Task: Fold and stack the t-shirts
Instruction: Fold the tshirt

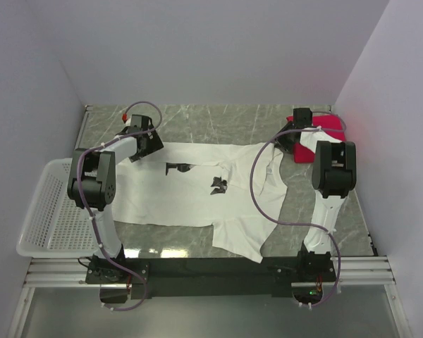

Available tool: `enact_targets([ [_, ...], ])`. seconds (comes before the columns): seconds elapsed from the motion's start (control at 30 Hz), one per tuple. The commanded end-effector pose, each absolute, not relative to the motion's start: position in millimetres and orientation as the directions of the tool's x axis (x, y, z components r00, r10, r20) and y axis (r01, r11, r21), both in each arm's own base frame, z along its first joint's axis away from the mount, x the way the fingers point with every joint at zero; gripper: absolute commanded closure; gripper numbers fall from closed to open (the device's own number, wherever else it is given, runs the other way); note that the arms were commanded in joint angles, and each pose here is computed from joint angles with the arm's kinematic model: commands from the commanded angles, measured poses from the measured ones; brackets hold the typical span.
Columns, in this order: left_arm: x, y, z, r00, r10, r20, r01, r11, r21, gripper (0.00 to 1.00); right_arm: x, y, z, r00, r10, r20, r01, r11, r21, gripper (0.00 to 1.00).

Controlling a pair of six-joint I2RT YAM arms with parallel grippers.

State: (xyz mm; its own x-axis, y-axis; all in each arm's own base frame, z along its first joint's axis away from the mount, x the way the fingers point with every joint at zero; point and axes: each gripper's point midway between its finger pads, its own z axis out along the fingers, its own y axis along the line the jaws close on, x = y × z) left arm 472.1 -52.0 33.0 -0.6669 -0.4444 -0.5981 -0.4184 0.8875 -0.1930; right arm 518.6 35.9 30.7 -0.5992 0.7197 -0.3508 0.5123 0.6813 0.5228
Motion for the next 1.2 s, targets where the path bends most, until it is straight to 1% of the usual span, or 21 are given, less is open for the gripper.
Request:
enact_targets([
  [0.0,474.0,-53.0,23.3,-0.675,-0.465,-0.573,-0.439,0.877,-0.195,0.02,530.2,32.2,43.6,-0.575,0.735,-0.360,0.514,0.667,0.540,0.64],
  [0.03,473.8,-53.3,23.4,-0.676,-0.466,-0.571,-0.439,0.877,-0.196,0.02,530.3,30.8,43.9,-0.573,0.735,-0.363,0.515,0.667,0.538,0.67],
  [0.07,473.6,-51.9,22.6,-0.674,-0.472,-0.569,-0.446,0.873,-0.197,0.02,529.6,30.3,43.7,-0.572,0.734,-0.366,0.518,0.670,0.532,0.77],
  [0.13,473.5,-51.4,21.7,-0.674,-0.478,-0.563,-0.450,0.870,-0.200,0.02,530.2,24.0,45.8,-0.556,0.735,-0.388,0.529,0.673,0.516,0.89],
  [0.17,473.5,-49.7,21.2,-0.672,-0.486,-0.559,-0.458,0.866,-0.203,0.02,529.0,21.3,45.8,-0.551,0.735,-0.395,0.537,0.675,0.506,0.99],
  [0.3,476.1,-49.7,16.9,-0.676,-0.513,-0.529,-0.477,0.852,-0.217,0.02,529.6,-1.7,55.4,-0.487,0.751,-0.446,0.578,0.660,0.480,1.00],
  [0.43,485.7,-55.5,17.6,-0.675,-0.530,-0.513,-0.479,0.844,-0.241,0.02,531.7,-26.4,61.6,-0.430,0.769,-0.473,0.609,0.634,0.476,1.00],
  [0.63,498.5,-68.4,21.0,-0.672,-0.547,-0.499,-0.453,0.837,-0.308,0.01,542.0,-38.8,70.4,-0.437,0.743,-0.507,0.592,0.662,0.461,1.00],
  [0.73,506.3,-71.5,32.0,-0.657,-0.548,-0.517,-0.433,0.836,-0.336,0.01,547.8,-44.0,74.7,-0.442,0.725,-0.529,0.580,0.680,0.448,1.00],
  [0.87,514.1,-67.1,64.6,-0.614,-0.541,-0.575,-0.414,0.841,-0.349,0.00,554.5,-51.8,83.3,-0.434,0.705,-0.561,0.572,0.697,0.432,1.00],
  [0.9,513.8,-64.8,70.1,-0.604,-0.540,-0.586,-0.417,0.841,-0.345,0.00,555.1,-53.9,86.0,-0.430,0.700,-0.570,0.575,0.699,0.425,1.00],
  [1.0,504.8,-52.9,95.5,-0.561,-0.541,-0.627,-0.442,0.836,-0.326,0.00,555.5,-56.7,102.2,-0.421,0.685,-0.594,0.565,0.711,0.420,0.89],
  [1.03,498.3,-49.0,99.0,-0.556,-0.544,-0.628,-0.458,0.831,-0.314,0.01,551.1,-55.7,103.8,-0.427,0.682,-0.594,0.564,0.714,0.414,0.82],
  [1.07,492.7,-45.0,116.4,-0.530,-0.549,-0.646,-0.465,0.825,-0.320,0.01,547.9,-55.1,107.5,-0.424,0.679,-0.599,0.562,0.716,0.414,0.79],
  [1.1,483.3,-38.7,116.1,-0.521,-0.552,-0.651,-0.490,0.818,-0.301,0.00,543.8,-50.4,124.1,-0.412,0.672,-0.616,0.546,0.723,0.424,0.70],
  [1.13,473.5,-36.0,117.5,-0.525,-0.552,-0.648,-0.504,0.815,-0.286,0.01,532.3,-46.7,119.2,-0.430,0.667,-0.608,0.551,0.728,0.408,0.66],
  [1.17,465.3,-34.0,134.1,-0.504,-0.555,-0.662,-0.504,0.811,-0.297,0.01,525.3,-44.3,122.2,-0.433,0.665,-0.609,0.552,0.730,0.404,0.63],
])
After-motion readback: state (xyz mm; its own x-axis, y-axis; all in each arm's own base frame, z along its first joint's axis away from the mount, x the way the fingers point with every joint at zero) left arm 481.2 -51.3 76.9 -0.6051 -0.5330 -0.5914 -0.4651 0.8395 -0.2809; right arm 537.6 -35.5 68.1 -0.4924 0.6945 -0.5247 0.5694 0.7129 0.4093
